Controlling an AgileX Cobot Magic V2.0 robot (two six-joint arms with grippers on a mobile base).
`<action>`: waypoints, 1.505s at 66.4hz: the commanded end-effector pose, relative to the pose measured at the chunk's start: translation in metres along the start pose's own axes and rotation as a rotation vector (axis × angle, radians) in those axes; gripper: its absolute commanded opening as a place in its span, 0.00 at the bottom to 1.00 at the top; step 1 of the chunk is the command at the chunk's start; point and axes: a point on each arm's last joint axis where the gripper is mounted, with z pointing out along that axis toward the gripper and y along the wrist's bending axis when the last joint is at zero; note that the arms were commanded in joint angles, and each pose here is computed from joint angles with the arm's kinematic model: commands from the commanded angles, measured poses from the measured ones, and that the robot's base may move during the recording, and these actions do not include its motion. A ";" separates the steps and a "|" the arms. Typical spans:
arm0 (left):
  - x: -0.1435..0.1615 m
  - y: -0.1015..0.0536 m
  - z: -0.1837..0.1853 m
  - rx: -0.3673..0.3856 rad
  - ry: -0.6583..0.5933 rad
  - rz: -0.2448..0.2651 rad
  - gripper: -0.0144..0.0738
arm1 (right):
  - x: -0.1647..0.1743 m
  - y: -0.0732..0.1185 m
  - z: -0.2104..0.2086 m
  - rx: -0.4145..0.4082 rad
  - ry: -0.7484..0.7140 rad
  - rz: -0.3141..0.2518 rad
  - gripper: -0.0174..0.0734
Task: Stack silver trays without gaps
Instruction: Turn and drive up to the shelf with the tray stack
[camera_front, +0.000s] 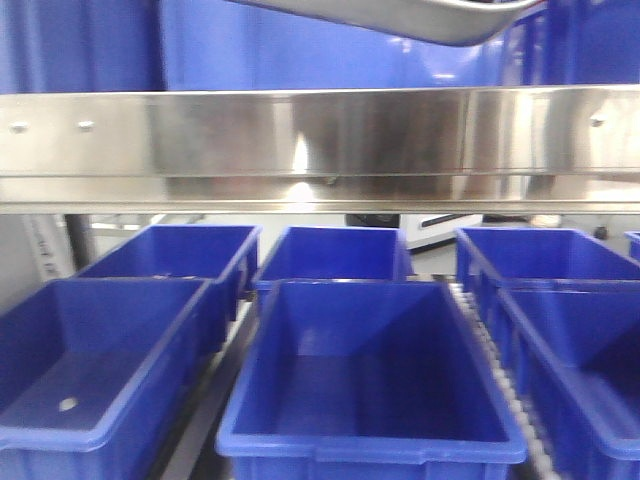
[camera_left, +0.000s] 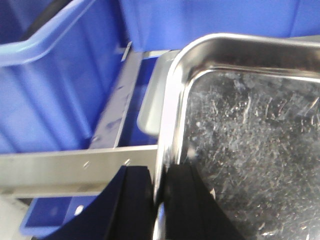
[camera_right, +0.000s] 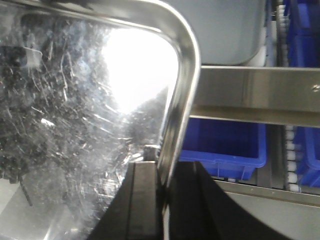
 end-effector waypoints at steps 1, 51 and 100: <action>-0.003 -0.013 -0.004 0.122 -0.034 -0.005 0.15 | -0.023 0.049 -0.020 -0.547 -0.269 -0.026 0.17; -0.003 -0.013 -0.004 0.122 -0.034 -0.005 0.15 | -0.023 0.049 -0.020 -0.547 -0.269 -0.026 0.17; -0.003 -0.016 -0.004 0.146 -0.042 -0.004 0.15 | -0.023 0.050 -0.020 -0.555 -0.273 -0.026 0.17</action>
